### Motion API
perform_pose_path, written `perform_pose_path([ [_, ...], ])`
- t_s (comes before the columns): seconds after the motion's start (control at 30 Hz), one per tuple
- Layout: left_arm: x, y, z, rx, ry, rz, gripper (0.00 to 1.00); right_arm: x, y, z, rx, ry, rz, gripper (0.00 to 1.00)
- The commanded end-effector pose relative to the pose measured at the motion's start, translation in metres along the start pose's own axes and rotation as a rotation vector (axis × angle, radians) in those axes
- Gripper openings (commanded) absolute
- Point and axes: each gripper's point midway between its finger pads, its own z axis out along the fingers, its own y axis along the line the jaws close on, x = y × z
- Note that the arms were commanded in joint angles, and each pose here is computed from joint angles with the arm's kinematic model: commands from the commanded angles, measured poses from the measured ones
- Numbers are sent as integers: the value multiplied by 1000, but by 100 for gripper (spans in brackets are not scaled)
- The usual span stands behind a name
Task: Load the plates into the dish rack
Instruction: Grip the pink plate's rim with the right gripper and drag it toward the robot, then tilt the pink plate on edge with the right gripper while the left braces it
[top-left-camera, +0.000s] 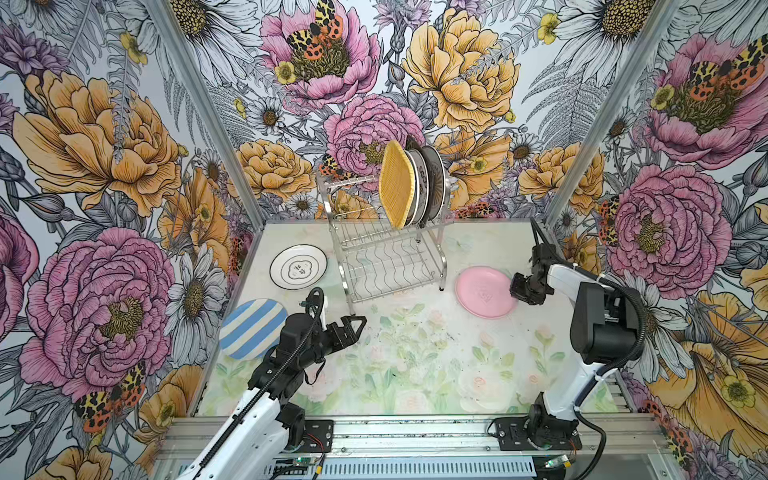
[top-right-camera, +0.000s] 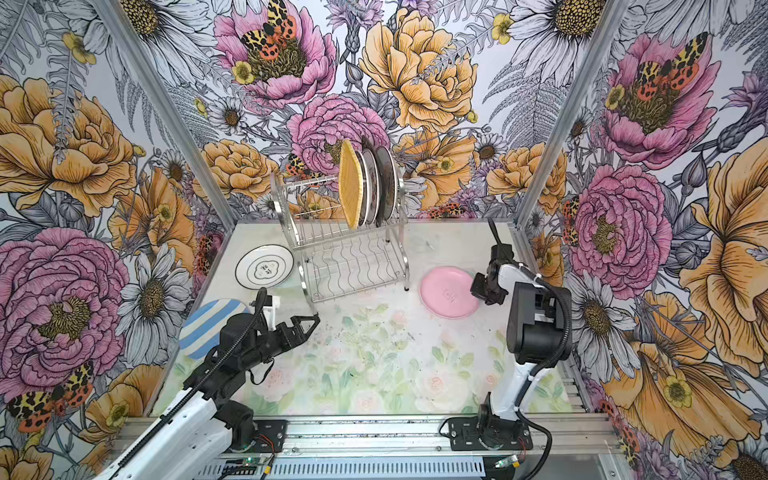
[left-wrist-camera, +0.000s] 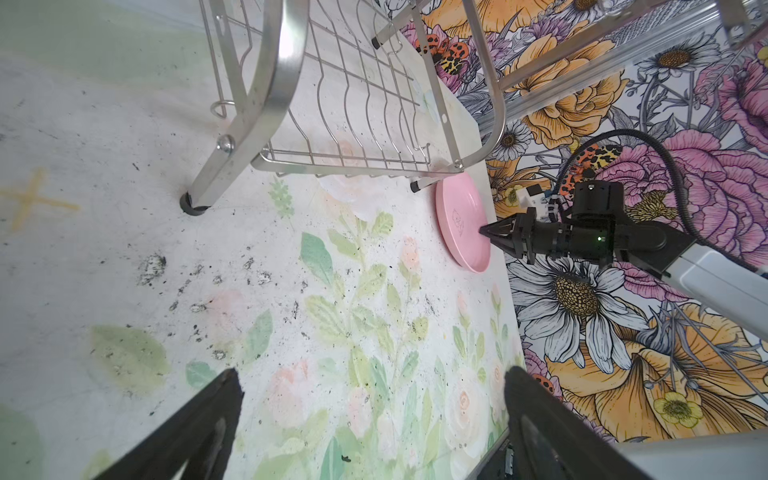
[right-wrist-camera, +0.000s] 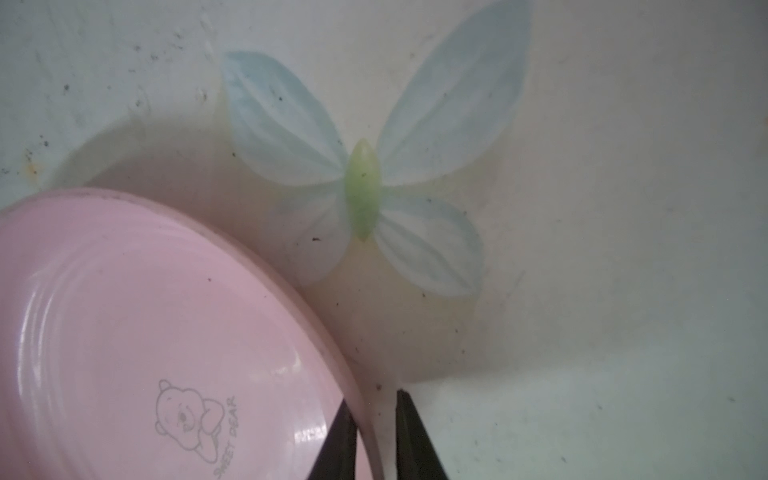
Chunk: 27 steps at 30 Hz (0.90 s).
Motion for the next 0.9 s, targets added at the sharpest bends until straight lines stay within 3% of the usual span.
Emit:
perform_pose_path([
  [0.0,-1,-5,-2,14,-2,20,99,-6,4,4,-7,-16,-17,14],
  [0.23,0,-5,-2,17,0,17,99,-1,3,3,-1,-12,-31,0],
  [0.47,0,-8,-3,25,2,24,99,7,6,-18,-24,-44,-23,0],
  [0.87,5,-21,1,45,32,67,99,12,30,-95,-127,-167,-18,0],
])
